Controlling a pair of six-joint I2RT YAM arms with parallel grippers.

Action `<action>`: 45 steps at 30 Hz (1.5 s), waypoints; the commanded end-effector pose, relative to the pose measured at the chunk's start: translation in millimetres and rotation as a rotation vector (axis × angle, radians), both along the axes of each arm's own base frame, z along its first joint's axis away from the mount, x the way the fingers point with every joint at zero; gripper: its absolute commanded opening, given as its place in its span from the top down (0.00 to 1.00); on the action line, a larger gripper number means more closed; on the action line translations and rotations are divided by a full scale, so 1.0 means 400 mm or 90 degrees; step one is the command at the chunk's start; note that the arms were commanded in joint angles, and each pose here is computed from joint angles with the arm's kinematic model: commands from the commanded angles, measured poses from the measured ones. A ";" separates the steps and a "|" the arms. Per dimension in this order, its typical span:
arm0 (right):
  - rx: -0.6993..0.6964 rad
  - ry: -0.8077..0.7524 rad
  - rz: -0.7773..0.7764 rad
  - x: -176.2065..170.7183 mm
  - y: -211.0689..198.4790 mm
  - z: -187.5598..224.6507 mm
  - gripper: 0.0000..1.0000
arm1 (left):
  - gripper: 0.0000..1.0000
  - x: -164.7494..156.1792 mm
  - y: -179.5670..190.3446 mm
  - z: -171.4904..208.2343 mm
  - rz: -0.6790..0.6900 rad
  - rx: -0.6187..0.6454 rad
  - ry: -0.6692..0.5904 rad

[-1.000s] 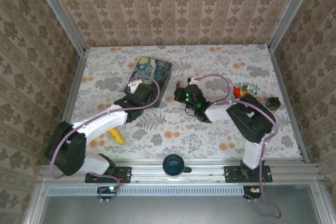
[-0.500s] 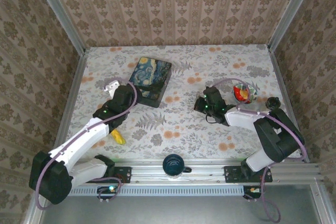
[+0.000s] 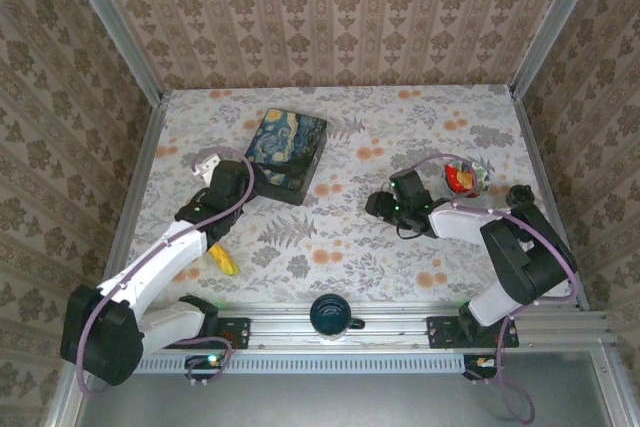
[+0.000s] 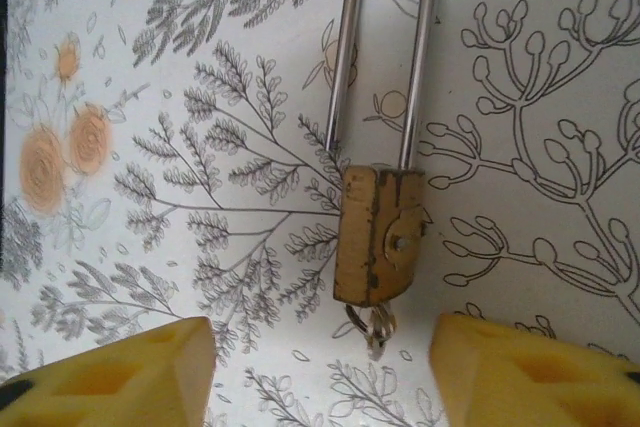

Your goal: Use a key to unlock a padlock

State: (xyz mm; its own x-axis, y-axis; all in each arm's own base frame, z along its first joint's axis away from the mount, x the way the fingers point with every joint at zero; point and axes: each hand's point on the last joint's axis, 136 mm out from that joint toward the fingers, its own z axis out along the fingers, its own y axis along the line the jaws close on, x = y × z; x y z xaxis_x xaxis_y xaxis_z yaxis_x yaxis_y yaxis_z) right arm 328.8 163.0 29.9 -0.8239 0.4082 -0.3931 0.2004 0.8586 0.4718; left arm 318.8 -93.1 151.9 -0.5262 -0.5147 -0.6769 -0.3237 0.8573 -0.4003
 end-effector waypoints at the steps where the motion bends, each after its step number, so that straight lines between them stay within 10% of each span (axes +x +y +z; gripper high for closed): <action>1: -0.125 0.054 -0.038 -0.047 -0.106 -0.010 0.27 | 0.00 0.011 0.011 -0.014 0.020 -0.033 0.016; 9: -0.241 -0.047 -0.016 0.035 -0.148 0.227 0.02 | 0.00 0.041 0.015 -0.052 0.042 -0.102 0.035; 19: -0.157 -0.199 0.266 0.345 0.147 0.362 0.08 | 0.00 0.100 -0.027 -0.059 0.007 -0.117 0.039; 34: -0.069 -0.261 0.404 0.643 0.390 0.234 0.10 | 0.10 0.159 -0.077 -0.090 -0.024 -0.162 0.040; 45: -0.057 -0.187 0.440 0.558 0.426 0.176 0.46 | 0.34 0.260 -0.148 -0.109 -0.093 -0.165 0.040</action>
